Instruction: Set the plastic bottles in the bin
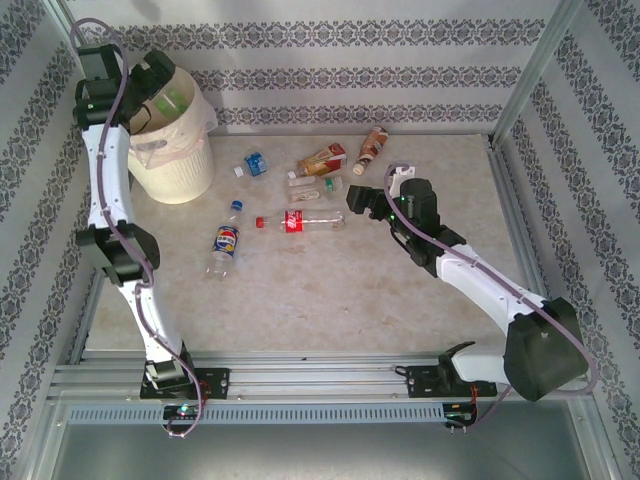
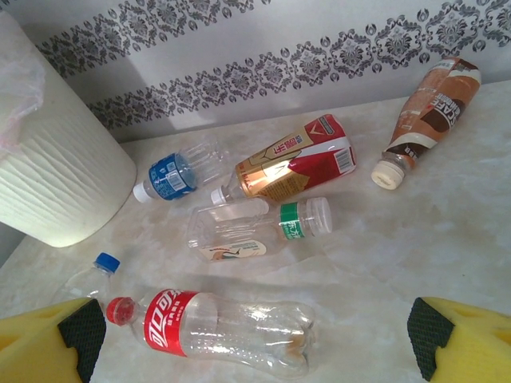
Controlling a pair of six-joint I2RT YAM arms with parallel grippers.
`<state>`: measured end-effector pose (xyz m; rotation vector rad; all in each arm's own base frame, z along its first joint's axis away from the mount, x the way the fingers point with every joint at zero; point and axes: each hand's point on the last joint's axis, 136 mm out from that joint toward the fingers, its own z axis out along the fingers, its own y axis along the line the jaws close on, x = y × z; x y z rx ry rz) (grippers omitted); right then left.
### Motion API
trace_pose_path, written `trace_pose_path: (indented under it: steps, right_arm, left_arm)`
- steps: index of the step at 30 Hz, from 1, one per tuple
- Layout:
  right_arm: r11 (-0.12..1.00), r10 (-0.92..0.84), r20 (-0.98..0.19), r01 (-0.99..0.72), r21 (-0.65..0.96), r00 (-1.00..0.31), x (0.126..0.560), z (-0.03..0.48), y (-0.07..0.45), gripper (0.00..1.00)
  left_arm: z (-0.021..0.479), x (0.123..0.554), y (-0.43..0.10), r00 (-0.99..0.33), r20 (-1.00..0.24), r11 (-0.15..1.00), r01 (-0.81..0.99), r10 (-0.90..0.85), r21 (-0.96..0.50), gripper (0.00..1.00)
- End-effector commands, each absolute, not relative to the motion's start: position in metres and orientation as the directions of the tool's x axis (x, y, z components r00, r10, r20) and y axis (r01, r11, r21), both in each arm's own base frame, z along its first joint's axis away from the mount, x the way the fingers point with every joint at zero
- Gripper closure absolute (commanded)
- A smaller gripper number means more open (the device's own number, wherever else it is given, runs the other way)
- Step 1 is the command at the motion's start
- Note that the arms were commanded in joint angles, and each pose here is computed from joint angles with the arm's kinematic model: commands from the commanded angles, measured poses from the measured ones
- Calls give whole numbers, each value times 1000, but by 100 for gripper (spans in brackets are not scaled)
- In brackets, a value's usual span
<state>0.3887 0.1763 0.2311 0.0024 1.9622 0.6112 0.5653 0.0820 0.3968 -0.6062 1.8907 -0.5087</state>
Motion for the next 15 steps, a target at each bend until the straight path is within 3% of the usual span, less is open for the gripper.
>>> trace_pose_path:
  steps: [1, 9, 15]
  right_arm:
    - [863, 278, -848, -270, 427, -452, 397, 241, 177, 2]
    - [864, 277, -850, -270, 424, -448, 401, 242, 177, 2]
    - [867, 290, -846, -251, 430, -448, 403, 240, 175, 2]
  left_arm:
    - [409, 523, 31, -405, -780, 868, -79, -477, -489, 0]
    - [326, 439, -25, -552, -752, 931, -163, -360, -326, 0]
    - [240, 397, -36, -713, -631, 952, -248, -306, -180, 0]
